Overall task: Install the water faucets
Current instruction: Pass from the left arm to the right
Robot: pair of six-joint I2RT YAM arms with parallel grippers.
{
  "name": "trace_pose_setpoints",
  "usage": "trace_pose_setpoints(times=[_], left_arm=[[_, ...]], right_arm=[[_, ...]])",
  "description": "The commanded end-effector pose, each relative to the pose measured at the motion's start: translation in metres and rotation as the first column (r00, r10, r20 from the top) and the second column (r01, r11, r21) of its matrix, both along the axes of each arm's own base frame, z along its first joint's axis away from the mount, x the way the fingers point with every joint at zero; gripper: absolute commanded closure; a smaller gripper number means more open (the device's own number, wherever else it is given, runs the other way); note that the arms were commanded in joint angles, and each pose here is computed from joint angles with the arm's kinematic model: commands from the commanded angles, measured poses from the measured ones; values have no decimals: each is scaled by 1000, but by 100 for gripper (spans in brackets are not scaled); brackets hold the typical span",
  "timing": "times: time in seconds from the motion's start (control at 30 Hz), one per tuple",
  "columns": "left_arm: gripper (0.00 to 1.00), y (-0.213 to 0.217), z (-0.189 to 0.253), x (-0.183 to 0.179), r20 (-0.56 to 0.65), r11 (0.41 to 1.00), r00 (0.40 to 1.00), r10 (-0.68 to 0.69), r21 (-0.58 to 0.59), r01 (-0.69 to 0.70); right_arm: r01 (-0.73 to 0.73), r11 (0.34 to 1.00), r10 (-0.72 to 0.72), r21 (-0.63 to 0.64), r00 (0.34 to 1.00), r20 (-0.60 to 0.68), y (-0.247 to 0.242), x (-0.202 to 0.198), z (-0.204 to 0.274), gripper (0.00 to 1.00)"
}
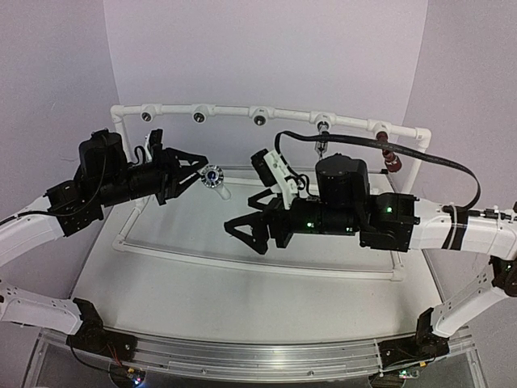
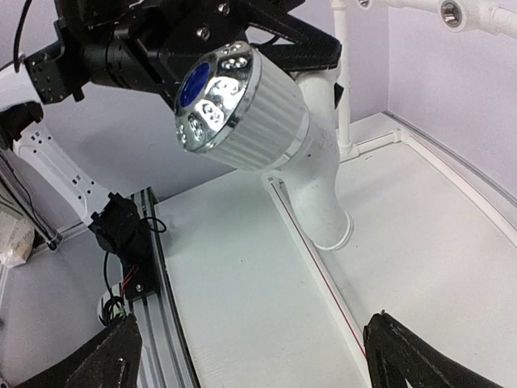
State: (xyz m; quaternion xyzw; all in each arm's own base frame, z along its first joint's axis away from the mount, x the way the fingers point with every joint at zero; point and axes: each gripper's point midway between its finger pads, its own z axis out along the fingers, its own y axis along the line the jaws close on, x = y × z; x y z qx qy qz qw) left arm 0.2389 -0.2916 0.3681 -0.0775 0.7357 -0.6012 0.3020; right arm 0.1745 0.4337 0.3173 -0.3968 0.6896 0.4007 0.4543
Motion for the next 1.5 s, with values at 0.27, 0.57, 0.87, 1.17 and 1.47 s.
trace_pose_setpoints(times=[0.27, 0.57, 0.87, 1.17, 1.47], left_arm=[[100, 13, 73, -31, 405, 974, 914, -21, -196, 110], [100, 22, 105, -83, 743, 935, 668, -49, -202, 293], [100, 22, 116, -78, 771, 941, 636, -5, -212, 264], [100, 15, 105, -59, 730, 952, 683, 19, -222, 210], [100, 12, 106, -59, 731, 945, 682, 12, -231, 231]], right_arm=[[194, 910, -16, 367, 900, -436, 23, 15, 58, 2], [325, 695, 314, 642, 666, -677, 25, 13, 88, 2], [334, 567, 495, 753, 592, -636, 38, 9, 114, 16], [272, 527, 548, 805, 615, -567, 52, -5, 140, 33], [310, 471, 543, 826, 636, -548, 41, 0, 138, 57]])
